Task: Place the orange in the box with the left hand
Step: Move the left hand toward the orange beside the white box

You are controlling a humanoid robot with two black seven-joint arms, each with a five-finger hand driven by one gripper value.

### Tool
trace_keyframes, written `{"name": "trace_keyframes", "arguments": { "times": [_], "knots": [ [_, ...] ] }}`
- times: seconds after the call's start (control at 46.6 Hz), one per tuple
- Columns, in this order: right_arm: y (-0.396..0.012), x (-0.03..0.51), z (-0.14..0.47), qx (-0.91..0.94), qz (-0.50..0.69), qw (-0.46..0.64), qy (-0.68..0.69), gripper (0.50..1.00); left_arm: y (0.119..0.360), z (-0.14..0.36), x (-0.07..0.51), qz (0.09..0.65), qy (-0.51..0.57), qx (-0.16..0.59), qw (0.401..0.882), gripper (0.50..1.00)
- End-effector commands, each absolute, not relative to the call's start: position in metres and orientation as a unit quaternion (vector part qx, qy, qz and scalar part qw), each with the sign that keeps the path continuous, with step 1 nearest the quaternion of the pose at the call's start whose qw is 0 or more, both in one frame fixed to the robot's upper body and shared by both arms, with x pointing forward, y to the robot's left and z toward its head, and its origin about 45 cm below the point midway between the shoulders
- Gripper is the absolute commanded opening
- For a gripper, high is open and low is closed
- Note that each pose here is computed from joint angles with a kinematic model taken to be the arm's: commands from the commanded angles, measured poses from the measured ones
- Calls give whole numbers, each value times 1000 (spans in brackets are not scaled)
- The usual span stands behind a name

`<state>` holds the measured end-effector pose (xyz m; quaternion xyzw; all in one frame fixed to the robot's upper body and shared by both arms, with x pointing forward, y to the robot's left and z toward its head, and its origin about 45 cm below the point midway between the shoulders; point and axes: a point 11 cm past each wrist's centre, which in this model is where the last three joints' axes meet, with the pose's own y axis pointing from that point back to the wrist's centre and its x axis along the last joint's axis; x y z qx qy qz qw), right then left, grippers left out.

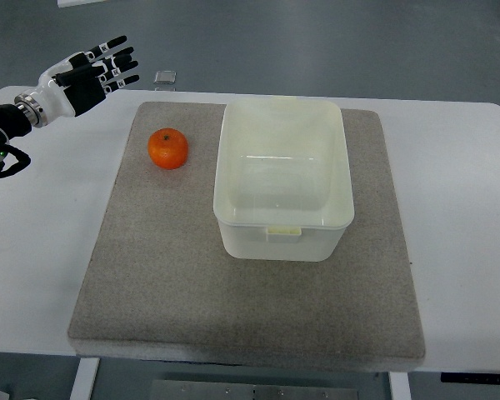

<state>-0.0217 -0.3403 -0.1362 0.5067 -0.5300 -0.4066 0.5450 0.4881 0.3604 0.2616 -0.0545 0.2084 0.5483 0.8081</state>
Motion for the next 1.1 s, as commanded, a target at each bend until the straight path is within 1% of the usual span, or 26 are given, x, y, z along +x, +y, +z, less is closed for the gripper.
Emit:
{"name": "trace_keyframes", "arguments": {
  "times": [0.0,0.344,0.558,0.623,0.752,0.88,0.988,1.074],
  "knots": [
    [-340,-21,-136,507,-406,545,-530,932,361,263,488,549,207,-55,808,992],
    [-340,-21,-136,507,-406,545,-530,932,359,270,491,546,201,-57,811,994],
    [-340,-21,-136,507,-406,545,-530,932,369,274,488,556,172,-83,809,994],
    [-340,-21,-136,507,-406,545,-530,930,370,275,488,557,153,-75,813,994],
    [-340,-21,-136,507,-406,545,-530,932,376,285,487,547,86,9,833,994],
    [-340,-21,-136,507,-406,545,-530,932,372,296,487,519,0,80,851,992],
    [-340,-21,-136,507,-406,545,-530,932,363,298,485,487,-58,134,861,992],
    [-340,-21,-136,507,-406,545,-530,932,355,296,484,462,-109,188,860,992]
  ]
}}
